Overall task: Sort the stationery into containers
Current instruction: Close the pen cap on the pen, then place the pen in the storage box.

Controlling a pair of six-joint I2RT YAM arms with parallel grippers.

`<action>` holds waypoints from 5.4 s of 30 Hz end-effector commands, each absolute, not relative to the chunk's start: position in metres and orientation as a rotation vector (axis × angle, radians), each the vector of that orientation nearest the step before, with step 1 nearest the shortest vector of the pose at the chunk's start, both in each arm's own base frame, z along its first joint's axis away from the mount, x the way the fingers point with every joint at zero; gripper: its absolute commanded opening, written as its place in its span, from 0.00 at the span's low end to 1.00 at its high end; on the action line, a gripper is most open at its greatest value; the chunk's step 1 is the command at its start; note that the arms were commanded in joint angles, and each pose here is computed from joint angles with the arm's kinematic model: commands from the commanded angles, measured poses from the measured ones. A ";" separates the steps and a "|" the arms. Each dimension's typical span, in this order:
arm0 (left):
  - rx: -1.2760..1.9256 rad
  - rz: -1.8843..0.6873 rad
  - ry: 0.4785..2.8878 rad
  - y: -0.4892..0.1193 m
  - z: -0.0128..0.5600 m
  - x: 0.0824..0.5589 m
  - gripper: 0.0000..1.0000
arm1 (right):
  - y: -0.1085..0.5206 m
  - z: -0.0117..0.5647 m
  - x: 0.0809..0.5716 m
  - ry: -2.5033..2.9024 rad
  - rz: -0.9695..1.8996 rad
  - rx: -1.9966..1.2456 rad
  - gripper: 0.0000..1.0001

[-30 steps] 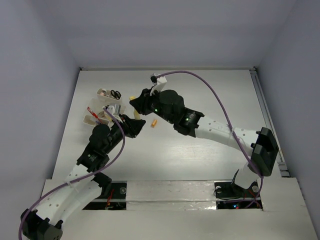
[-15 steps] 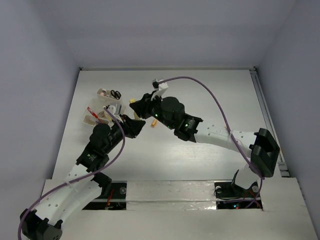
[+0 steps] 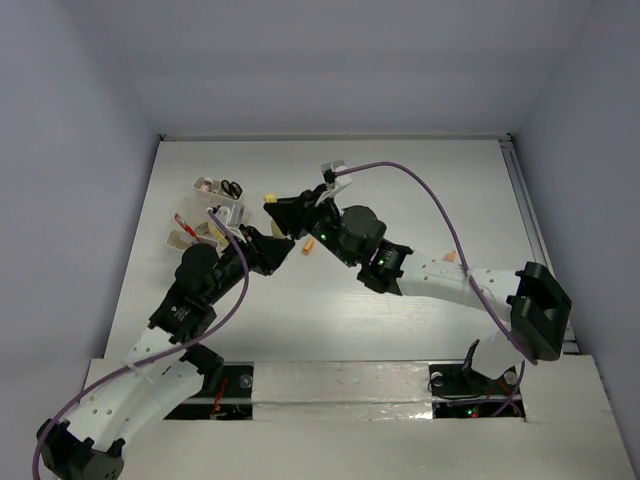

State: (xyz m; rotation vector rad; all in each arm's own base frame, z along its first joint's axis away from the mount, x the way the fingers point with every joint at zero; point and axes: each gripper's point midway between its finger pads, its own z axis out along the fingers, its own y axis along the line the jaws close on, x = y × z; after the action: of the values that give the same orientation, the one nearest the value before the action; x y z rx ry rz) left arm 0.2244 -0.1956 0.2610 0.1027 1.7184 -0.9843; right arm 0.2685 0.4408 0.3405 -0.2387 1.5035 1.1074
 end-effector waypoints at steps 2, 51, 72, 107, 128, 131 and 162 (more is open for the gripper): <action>0.072 -1.031 1.490 -0.193 0.333 0.230 0.00 | 0.445 0.335 0.248 1.497 1.124 -0.297 0.00; 0.105 -0.816 1.317 -0.158 0.441 0.227 0.00 | 0.450 0.186 0.170 1.972 1.192 -0.424 0.00; 0.183 -0.838 1.551 -0.163 0.365 0.205 0.54 | 0.462 0.289 0.237 1.733 1.178 -0.370 0.00; 0.084 -0.606 1.214 -0.095 0.441 0.183 0.99 | 0.672 0.351 0.273 1.029 1.523 -0.828 0.00; -0.229 -0.514 1.384 -0.053 0.475 0.195 0.99 | 0.606 0.386 0.237 0.928 1.430 -0.887 0.00; -0.281 -0.476 1.391 -0.042 0.474 0.194 0.99 | 0.582 0.392 0.231 0.912 1.425 -0.877 0.00; -0.220 -0.568 1.899 -0.098 0.331 0.216 0.42 | 0.512 0.370 0.200 0.937 1.359 -0.983 0.00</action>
State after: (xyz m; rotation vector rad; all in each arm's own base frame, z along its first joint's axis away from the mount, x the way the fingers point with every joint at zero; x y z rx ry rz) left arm 0.2125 -0.0931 0.3431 -0.2558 1.8603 -0.5741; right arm 0.2075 0.5220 0.3348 -0.9957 1.0561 1.3695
